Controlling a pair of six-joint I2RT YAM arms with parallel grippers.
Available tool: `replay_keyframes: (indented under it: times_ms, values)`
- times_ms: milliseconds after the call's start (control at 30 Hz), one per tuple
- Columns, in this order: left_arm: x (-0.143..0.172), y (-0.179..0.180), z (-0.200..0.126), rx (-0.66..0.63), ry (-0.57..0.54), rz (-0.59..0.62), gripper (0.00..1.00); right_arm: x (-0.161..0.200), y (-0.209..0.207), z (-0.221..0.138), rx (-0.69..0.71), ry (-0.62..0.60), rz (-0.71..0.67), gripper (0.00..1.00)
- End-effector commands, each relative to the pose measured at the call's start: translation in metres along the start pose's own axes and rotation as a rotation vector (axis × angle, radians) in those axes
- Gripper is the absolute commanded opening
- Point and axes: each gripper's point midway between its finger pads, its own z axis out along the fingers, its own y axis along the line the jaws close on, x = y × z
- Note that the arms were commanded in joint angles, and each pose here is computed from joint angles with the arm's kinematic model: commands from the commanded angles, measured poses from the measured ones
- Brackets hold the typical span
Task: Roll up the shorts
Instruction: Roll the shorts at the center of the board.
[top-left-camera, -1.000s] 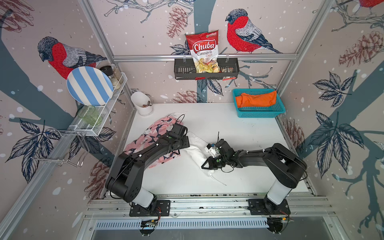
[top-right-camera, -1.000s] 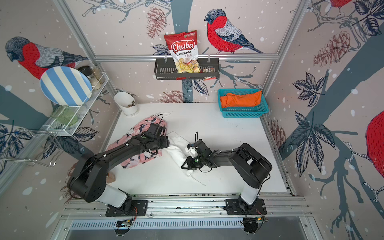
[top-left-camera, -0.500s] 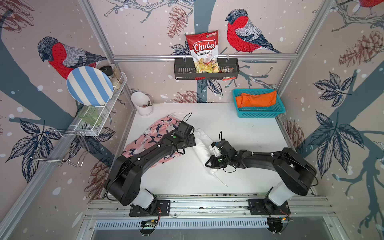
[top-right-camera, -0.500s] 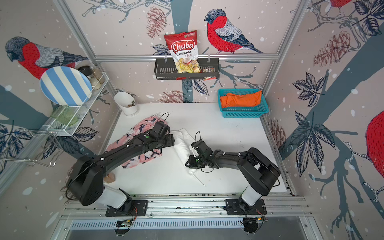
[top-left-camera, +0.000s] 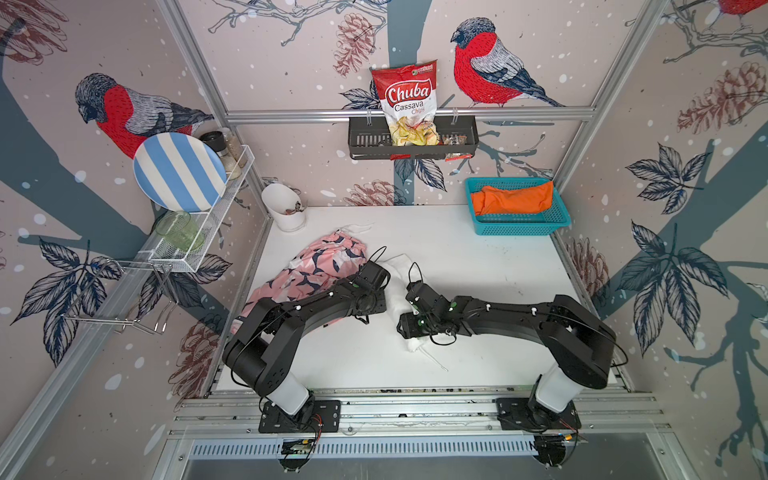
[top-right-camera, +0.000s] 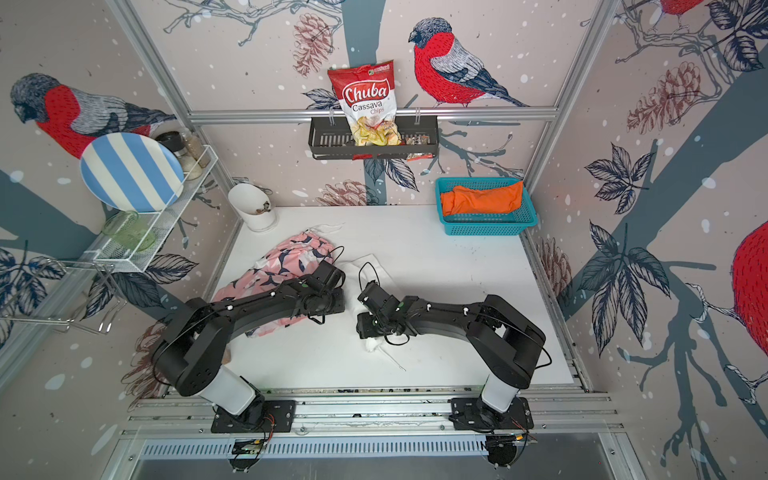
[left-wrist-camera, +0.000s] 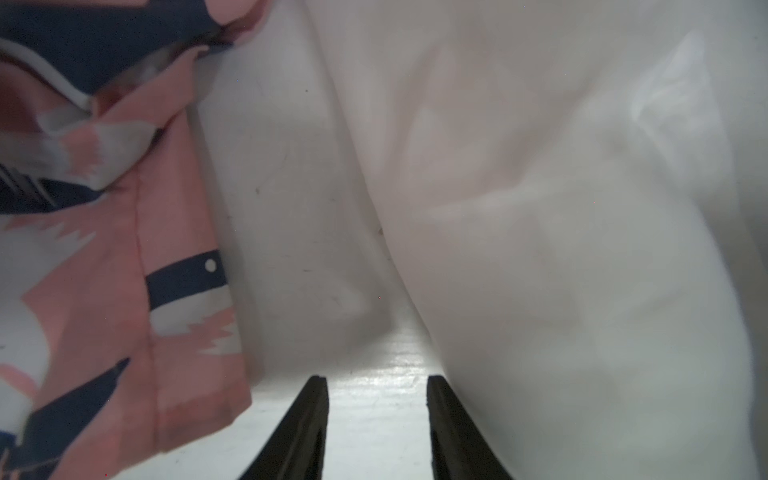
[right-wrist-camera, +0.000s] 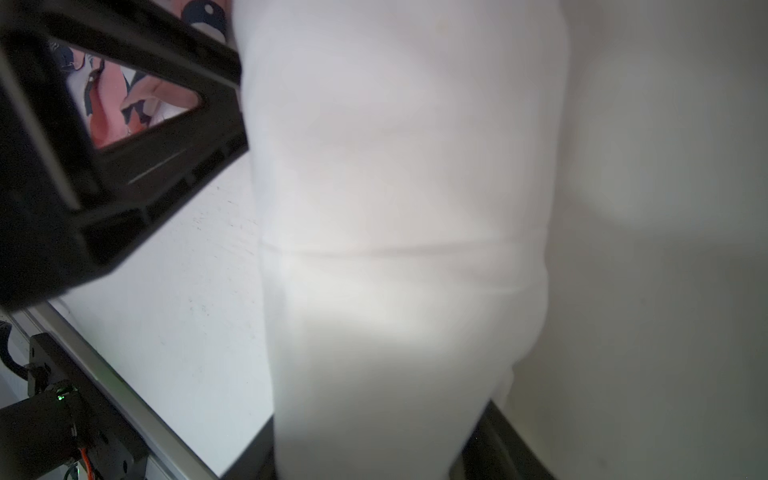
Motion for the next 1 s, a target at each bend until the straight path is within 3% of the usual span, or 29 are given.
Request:
replay_keyframes:
  times_ms: [0,233,300,367,433,533,700,967]
  values:
    - [-0.005,-0.01,0.005,0.041,-0.009,-0.001,0.43,-0.005,0.01,-0.018,-0.021,0.012,-0.044,0.69]
    - [-0.007,-0.009,0.004,0.031,-0.011,0.006,0.43,-0.048,0.011,-0.055,-0.095,-0.06,-0.032,0.71]
    - [-0.006,-0.008,0.004,0.027,-0.01,0.007,0.42,-0.062,0.004,-0.057,-0.097,-0.08,-0.025,0.67]
    - [-0.005,-0.007,0.005,0.022,-0.008,0.006,0.42,-0.08,-0.002,-0.055,-0.09,-0.101,-0.028,0.57]
    - [-0.004,-0.006,0.006,0.021,-0.004,0.007,0.42,-0.096,-0.01,-0.045,-0.091,-0.108,-0.021,0.43]
    - [-0.002,-0.005,0.009,0.018,0.004,0.007,0.42,-0.112,-0.021,-0.026,-0.086,-0.106,-0.011,0.33]
    - [0.0,-0.004,0.011,0.015,0.012,0.009,0.42,-0.126,-0.041,0.008,-0.058,-0.083,0.004,0.29]
    - [0.003,-0.006,0.017,0.021,0.028,0.017,0.42,-0.128,-0.012,0.034,-0.22,-0.033,0.0,0.22]
